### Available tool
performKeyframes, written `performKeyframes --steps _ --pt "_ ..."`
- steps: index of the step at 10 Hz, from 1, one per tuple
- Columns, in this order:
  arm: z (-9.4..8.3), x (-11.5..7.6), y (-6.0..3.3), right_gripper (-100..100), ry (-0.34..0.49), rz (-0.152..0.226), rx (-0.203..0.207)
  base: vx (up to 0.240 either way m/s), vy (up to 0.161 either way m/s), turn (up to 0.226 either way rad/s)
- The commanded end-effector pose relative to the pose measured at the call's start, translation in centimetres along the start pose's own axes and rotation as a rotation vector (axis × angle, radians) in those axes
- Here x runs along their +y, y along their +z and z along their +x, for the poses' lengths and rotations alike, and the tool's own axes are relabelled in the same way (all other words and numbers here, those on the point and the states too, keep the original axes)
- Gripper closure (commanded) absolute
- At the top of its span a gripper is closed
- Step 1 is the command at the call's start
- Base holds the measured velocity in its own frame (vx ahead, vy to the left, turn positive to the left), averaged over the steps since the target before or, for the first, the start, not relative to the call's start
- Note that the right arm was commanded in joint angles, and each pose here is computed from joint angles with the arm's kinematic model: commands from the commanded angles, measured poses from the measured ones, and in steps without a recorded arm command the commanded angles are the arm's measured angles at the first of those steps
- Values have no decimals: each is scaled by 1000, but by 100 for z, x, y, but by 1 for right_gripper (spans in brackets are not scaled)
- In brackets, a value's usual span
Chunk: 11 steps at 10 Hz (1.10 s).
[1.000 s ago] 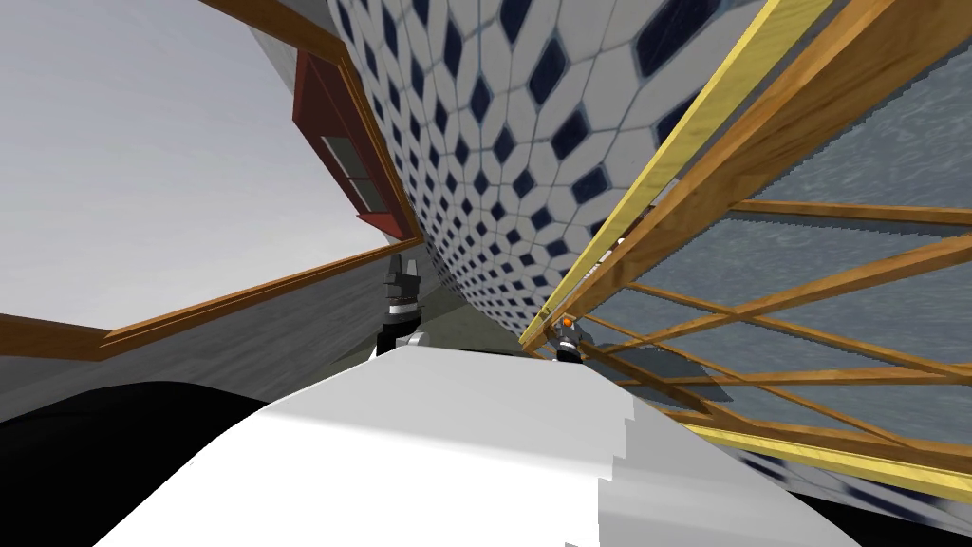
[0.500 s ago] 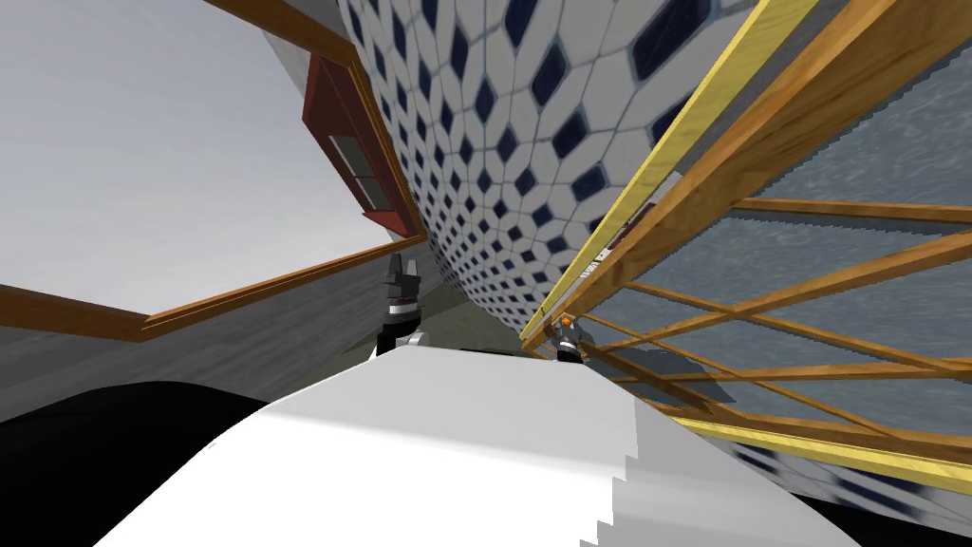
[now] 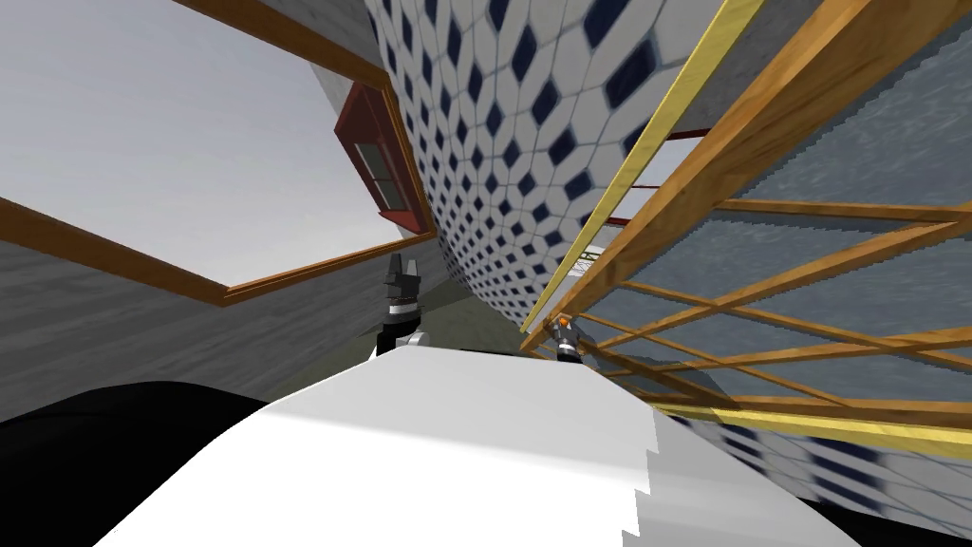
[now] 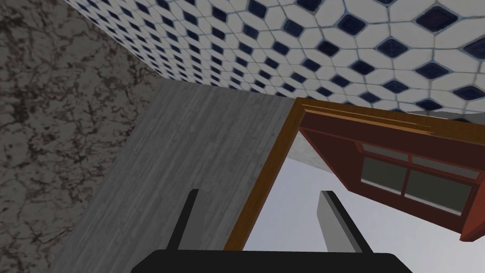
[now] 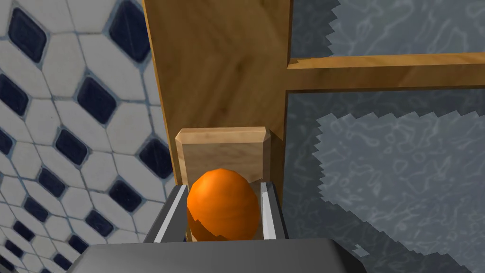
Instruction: Pull the door open
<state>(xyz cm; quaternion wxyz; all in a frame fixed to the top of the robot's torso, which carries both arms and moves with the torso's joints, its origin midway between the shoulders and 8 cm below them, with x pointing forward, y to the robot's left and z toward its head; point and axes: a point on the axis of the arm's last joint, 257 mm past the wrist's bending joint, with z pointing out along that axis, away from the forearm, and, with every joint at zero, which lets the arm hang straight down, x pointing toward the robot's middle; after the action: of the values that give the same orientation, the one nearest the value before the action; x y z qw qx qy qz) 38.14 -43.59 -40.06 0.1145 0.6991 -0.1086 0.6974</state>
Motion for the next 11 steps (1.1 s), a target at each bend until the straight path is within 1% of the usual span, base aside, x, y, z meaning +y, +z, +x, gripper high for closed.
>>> performKeyframes --steps 1,2,3,5,6,9,10,11 --pt "8 -79 -6 100 7 31 2 -236 -23 75" --pt "-1 -37 -9 100 3 18 -1 -112 -13 28" --pt "-16 -81 -58 100 4 46 -5 -159 -6 73" --pt "-6 -112 -100 100 4 76 -1 -240 -16 92" --pt "0 -139 -137 100 5 100 1 -244 -32 113" --pt "7 -202 -230 100 8 157 2 -262 -27 94" --pt "4 -183 -198 100 4 144 0 -115 -10 23" --pt "-16 -189 -301 100 5 177 -2 -189 -50 137"
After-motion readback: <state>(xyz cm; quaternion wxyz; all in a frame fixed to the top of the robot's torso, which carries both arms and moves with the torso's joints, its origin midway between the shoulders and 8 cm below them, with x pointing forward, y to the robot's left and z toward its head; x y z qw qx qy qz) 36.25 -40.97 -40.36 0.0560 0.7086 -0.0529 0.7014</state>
